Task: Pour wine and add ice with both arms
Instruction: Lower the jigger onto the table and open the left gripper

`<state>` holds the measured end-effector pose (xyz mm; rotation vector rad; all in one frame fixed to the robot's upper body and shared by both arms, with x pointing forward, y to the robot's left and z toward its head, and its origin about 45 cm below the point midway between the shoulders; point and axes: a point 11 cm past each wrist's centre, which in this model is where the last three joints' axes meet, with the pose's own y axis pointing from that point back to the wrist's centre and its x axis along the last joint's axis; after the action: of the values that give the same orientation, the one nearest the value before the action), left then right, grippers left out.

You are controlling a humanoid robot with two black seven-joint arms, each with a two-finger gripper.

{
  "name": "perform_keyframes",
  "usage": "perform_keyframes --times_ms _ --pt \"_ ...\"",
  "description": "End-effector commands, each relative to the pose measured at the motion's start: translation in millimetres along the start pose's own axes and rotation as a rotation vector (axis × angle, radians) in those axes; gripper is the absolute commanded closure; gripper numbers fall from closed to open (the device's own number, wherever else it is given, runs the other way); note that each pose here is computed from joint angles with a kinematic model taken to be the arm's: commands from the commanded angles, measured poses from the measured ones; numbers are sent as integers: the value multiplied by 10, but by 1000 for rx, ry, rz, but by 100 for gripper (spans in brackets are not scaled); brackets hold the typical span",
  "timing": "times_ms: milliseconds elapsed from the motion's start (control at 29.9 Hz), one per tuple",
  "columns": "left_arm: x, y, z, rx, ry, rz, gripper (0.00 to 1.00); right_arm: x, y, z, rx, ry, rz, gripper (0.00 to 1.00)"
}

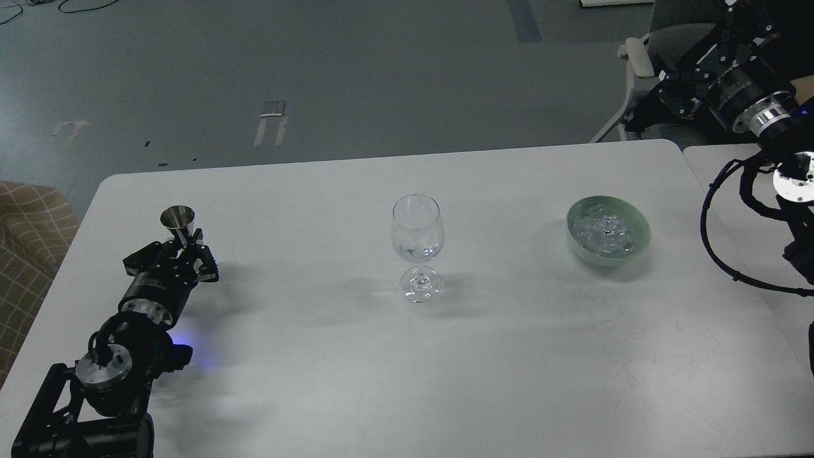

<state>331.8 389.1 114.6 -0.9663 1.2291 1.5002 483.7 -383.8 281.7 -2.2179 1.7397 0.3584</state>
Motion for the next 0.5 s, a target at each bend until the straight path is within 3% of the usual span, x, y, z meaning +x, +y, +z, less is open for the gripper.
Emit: perform_keyframes --times_ms 0,468 --pt "5 -1 12 -11 3 3 100 -2 -1 -2 2 -1 -1 0" --pt "166 -6 57 -35 11 51 97 10 8 3 -1 0 2 0"
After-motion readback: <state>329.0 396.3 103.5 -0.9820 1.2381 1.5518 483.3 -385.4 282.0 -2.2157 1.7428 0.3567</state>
